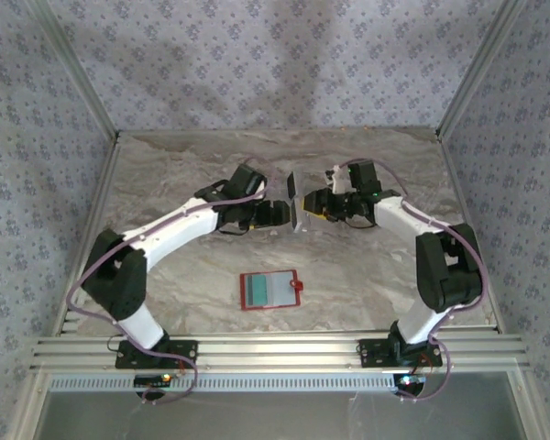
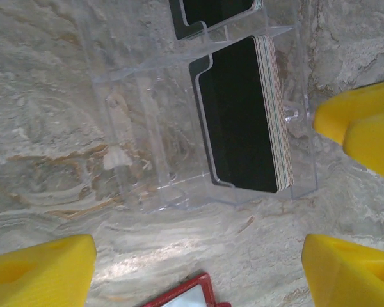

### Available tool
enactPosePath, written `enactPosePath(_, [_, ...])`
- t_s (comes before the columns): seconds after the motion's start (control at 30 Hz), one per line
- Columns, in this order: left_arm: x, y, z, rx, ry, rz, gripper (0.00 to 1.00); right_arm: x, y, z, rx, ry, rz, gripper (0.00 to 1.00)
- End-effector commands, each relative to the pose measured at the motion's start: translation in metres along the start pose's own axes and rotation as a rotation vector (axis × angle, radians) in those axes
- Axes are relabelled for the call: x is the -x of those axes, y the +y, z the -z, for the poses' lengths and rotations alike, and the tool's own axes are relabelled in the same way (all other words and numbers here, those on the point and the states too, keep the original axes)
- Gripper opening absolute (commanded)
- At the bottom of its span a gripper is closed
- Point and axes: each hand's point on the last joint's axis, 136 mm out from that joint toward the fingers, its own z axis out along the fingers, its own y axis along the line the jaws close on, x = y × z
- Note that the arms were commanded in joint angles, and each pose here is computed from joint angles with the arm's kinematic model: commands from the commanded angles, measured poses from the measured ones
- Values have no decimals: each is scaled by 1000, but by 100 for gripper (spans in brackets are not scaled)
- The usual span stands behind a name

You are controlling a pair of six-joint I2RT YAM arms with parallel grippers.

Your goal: Put the credit cards into the card holder

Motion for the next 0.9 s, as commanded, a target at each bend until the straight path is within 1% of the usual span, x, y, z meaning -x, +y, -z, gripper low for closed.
enactPosePath(0.0, [12, -18, -8, -45, -1, 10, 81, 1, -6, 20, -18, -50, -32, 49])
enactPosePath(0.03, [14, -21, -11, -49, 4, 8, 79, 2, -10, 25, -34, -71, -34, 51])
enactPosePath(0.1, [19, -28, -15, -60, 5, 2, 79, 5, -19, 40, -70, -124, -39, 54])
enactPosePath(0.23, [22, -46, -21, -84, 9, -11, 80, 7, -28, 62, -85, -185, -55, 56])
enactPosePath(0.3, [22, -50, -27, -74, 24, -12, 81, 6, -33, 70, -99, -205, -56, 57])
enactPosePath(0.53, [19, -57, -49, -72, 62, 16, 83, 2, -38, 76, -98, -216, -64, 57])
enactPosePath(0.63, [16, -69, -56, -123, 88, 7, 83, -1, -39, 77, -102, -213, -57, 57])
enactPosePath(0.77, [14, -74, -59, -146, 100, 4, 82, -4, -39, 78, -103, -197, -54, 58])
enactPosePath(0.87, [13, -80, -55, -182, 90, -10, 79, -5, -41, 76, -94, -188, -62, 57])
